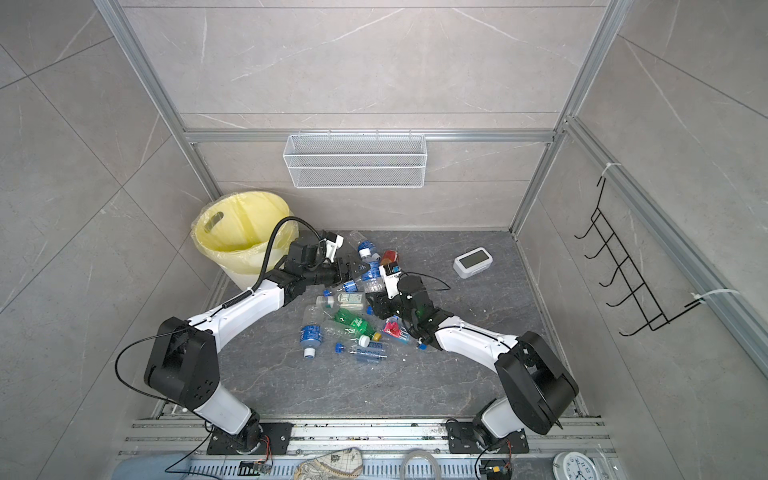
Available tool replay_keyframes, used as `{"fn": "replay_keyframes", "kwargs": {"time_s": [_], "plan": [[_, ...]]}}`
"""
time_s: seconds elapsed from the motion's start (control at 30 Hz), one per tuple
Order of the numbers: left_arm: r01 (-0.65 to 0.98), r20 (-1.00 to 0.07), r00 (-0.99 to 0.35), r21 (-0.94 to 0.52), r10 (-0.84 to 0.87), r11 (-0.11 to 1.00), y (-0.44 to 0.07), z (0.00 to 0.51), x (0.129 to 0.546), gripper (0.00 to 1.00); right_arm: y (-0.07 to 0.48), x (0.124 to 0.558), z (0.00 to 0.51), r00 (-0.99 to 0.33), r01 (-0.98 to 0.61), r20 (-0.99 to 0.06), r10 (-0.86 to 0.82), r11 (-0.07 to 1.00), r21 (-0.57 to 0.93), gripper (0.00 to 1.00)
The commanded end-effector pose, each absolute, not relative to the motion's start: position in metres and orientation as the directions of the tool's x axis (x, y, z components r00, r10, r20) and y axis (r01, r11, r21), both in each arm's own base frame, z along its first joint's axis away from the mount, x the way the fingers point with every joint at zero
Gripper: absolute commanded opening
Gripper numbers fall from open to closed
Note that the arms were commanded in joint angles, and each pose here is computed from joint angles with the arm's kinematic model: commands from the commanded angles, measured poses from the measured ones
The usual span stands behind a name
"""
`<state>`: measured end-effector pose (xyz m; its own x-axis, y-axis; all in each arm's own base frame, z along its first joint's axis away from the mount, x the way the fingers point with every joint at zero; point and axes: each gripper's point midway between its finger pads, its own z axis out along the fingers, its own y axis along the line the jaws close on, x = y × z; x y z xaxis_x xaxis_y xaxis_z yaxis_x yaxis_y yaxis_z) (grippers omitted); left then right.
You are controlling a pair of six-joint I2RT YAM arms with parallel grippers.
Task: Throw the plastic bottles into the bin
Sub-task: 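Hand the Pocari Sweat bottle from the right gripper to the left gripper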
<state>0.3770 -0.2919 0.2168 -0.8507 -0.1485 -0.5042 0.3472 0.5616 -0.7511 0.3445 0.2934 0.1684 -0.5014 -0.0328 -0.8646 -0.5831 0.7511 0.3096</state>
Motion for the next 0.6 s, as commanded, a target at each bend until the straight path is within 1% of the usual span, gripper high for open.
{"fn": "replay_keyframes", "kwargs": {"time_s": [0.0, 0.13, 0.23, 0.3, 0.33, 0.47, 0.57], "plan": [[0.386, -0.525, -0.837, -0.763, -0.15, 0.518, -0.299, 0.229, 0.376, 0.83, 0.302, 0.339, 0.19, -0.466, -0.628, -0.885, 0.009, 0.701, 0.338, 0.52], [0.388, -0.51, -0.849, -0.781, -0.141, 0.489, -0.309, 0.227, 0.372, 0.79, 0.31, 0.335, 0.191, -0.479, -0.653, -0.878, 0.016, 0.661, 0.369, 0.52], [0.387, -0.506, -0.851, -0.783, -0.138, 0.487, -0.311, 0.224, 0.371, 0.77, 0.311, 0.335, 0.19, -0.486, -0.651, -0.874, 0.023, 0.657, 0.379, 0.53], [0.38, -0.504, -0.851, -0.787, -0.152, 0.486, -0.311, 0.223, 0.371, 0.69, 0.312, 0.335, 0.188, -0.488, -0.653, -0.872, 0.023, 0.654, 0.383, 0.53], [0.374, -0.499, -0.853, -0.79, -0.155, 0.485, -0.311, 0.222, 0.372, 0.67, 0.312, 0.335, 0.188, -0.489, -0.653, -0.872, 0.022, 0.654, 0.383, 0.53], [0.367, -0.489, -0.858, -0.798, -0.158, 0.478, -0.312, 0.218, 0.373, 0.64, 0.314, 0.334, 0.188, -0.493, -0.657, -0.869, 0.025, 0.645, 0.391, 0.53], [0.36, -0.476, -0.866, -0.808, -0.155, 0.467, -0.315, 0.215, 0.372, 0.66, 0.314, 0.333, 0.189, -0.497, -0.658, -0.867, 0.029, 0.639, 0.398, 0.54]]}}
